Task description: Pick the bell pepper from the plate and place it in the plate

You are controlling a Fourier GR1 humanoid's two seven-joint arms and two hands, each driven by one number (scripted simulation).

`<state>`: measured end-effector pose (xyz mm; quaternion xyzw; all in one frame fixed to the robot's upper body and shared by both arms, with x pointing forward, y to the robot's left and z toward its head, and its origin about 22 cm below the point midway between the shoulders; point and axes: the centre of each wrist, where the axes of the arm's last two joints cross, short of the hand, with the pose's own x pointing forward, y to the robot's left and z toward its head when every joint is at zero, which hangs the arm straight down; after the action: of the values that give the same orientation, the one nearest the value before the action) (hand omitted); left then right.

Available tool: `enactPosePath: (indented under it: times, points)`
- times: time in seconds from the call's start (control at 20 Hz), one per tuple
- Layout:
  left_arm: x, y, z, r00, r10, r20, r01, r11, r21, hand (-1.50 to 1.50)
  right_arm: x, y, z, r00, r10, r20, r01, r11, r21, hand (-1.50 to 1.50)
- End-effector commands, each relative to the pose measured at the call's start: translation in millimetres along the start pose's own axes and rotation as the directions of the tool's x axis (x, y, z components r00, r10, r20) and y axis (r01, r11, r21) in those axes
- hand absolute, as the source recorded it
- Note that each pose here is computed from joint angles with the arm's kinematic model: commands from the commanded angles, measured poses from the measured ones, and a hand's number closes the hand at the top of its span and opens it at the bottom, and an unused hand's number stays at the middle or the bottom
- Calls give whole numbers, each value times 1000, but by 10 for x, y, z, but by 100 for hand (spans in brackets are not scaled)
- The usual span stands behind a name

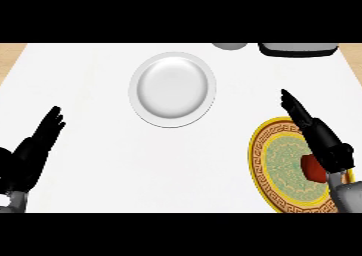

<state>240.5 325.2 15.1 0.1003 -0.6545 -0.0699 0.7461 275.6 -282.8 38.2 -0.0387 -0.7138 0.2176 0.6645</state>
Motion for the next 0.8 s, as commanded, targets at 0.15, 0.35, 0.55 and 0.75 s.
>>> enactPosePath:
  times: [0.15, 0.35, 0.55, 0.75]
  points:
    - [-1, -121, -74, 997, 5, 74, -6, 1000, 8, 0, 77, -99, -233, 970, -230, -77, 177, 889, -422, 150]
    - [-89, -168, -12, 998, 21, 63, -21, 1000, 4, 0, -74, -807, 44, 913, 263, -312, -404, 687, -604, 150]
    - [-117, -256, -49, 995, 52, 84, -51, 999, -17, 0, -200, 69, -140, 986, 69, -150, -165, 495, -853, -150]
    - [-277, -315, -81, 994, 54, 94, -53, 998, -16, 0, -400, 717, 10, 971, 169, -168, -229, 469, -853, -150]
